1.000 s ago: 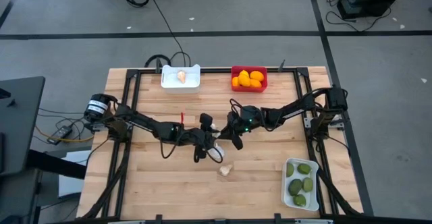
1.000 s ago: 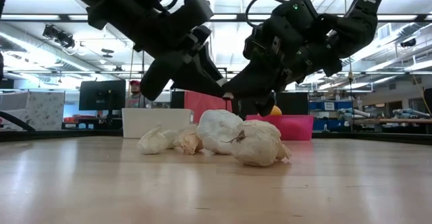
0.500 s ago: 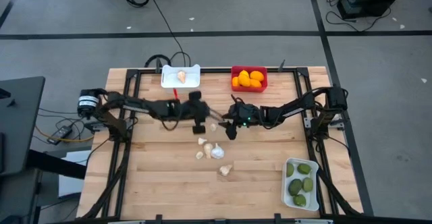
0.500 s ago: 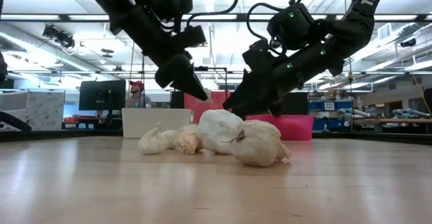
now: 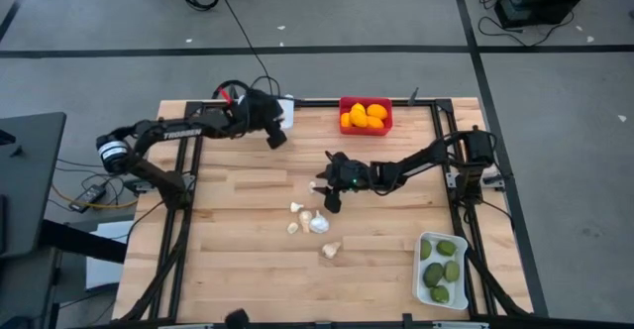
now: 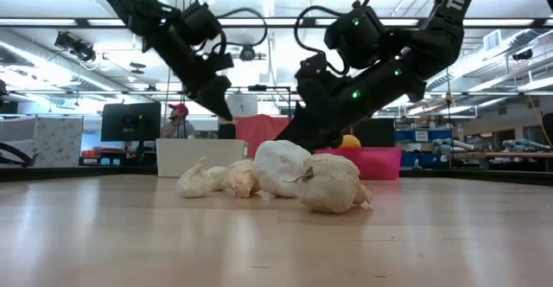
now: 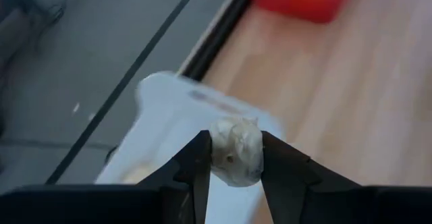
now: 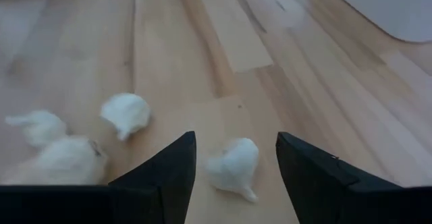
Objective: Sort produce into baskets
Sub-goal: Put the white garlic into the top white bin
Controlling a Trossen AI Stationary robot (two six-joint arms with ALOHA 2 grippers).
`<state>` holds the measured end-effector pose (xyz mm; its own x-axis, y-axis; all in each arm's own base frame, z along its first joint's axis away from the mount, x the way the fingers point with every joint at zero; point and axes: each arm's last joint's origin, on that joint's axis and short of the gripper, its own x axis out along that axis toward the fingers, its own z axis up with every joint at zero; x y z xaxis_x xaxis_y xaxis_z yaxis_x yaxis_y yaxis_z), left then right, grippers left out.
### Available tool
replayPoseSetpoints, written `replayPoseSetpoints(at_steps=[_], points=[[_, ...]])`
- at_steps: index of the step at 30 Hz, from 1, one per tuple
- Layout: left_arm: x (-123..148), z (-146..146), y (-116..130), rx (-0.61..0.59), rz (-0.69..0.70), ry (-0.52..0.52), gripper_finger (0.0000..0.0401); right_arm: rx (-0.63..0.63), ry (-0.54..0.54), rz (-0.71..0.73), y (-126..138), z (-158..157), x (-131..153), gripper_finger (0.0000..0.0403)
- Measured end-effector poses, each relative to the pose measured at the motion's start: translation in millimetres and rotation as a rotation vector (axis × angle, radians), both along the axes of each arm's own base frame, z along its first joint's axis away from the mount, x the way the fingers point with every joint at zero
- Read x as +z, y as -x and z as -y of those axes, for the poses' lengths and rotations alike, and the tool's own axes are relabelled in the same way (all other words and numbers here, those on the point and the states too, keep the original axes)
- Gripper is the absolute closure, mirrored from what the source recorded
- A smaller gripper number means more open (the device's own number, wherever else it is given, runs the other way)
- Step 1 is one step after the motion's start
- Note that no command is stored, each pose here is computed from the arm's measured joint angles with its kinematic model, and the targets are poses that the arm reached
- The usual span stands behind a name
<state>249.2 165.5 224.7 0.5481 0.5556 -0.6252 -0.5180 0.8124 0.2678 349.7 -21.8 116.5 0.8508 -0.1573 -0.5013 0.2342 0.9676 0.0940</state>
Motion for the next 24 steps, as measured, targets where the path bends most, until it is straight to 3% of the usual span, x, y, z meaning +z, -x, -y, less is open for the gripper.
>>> replayPoseSetpoints(at_steps=[5,12,17,19,24], points=[[-3,-18,13,0.132,0.006,0.029,0.0272,0.022,0.042,-0.044,2,1,-3,0.0188],[-5,-30,26,0.218,0.015,0.070,0.0194,0.063,0.015,-0.065,-5,2,-25,0.0188],[-8,-28,28,0.229,-0.011,0.109,0.0159,0.056,0.013,-0.041,-12,3,-40,0.0189],[-9,-24,25,0.238,0.035,0.172,0.0158,0.045,0.010,-0.026,-13,3,-42,0.0195],[-7,-6,11,0.089,0.105,0.279,0.0171,0.010,0.019,-0.031,-12,5,-40,0.0258]])
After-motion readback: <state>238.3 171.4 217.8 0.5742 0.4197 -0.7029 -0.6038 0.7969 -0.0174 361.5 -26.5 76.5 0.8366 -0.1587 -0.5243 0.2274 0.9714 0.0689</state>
